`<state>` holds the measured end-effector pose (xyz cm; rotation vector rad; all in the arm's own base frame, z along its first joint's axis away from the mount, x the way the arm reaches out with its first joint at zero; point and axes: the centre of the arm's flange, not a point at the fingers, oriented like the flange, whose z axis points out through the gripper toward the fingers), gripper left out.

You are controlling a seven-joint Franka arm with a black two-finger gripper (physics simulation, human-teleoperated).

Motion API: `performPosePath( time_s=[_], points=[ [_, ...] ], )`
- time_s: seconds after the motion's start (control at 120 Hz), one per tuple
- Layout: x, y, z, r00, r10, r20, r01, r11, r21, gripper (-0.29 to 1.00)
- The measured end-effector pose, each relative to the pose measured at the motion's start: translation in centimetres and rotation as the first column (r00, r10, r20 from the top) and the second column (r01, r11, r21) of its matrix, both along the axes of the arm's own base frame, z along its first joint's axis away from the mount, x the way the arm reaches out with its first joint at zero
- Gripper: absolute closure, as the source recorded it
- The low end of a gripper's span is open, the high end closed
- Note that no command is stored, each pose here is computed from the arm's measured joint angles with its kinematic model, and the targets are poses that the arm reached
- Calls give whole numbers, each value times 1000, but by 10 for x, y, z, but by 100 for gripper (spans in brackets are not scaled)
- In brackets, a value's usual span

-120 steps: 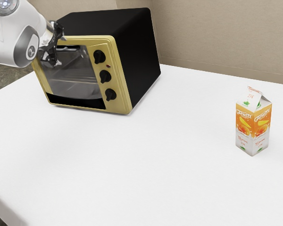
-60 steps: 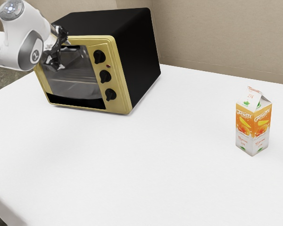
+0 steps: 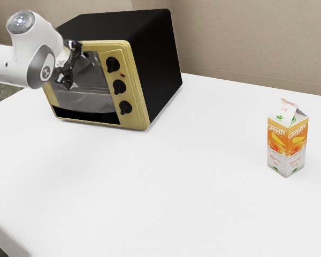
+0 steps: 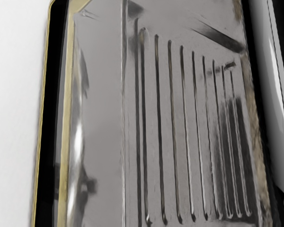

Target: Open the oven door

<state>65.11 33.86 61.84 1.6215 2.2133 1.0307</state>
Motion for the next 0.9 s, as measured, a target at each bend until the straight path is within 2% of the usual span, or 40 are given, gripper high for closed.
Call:
performPosePath(
  time_s=[0.15,0.55,0.75,0.9],
  points=[
    [-13,-3,-8,999,16,-37,-16,1000,3,0],
    [-81,-50,-12,992,61,-110,-58,998,29,0],
    [-132,-71,-32,981,111,-159,-105,994,43,0],
    [-197,-88,-10,972,202,-121,-192,977,90,0]
  ],
)
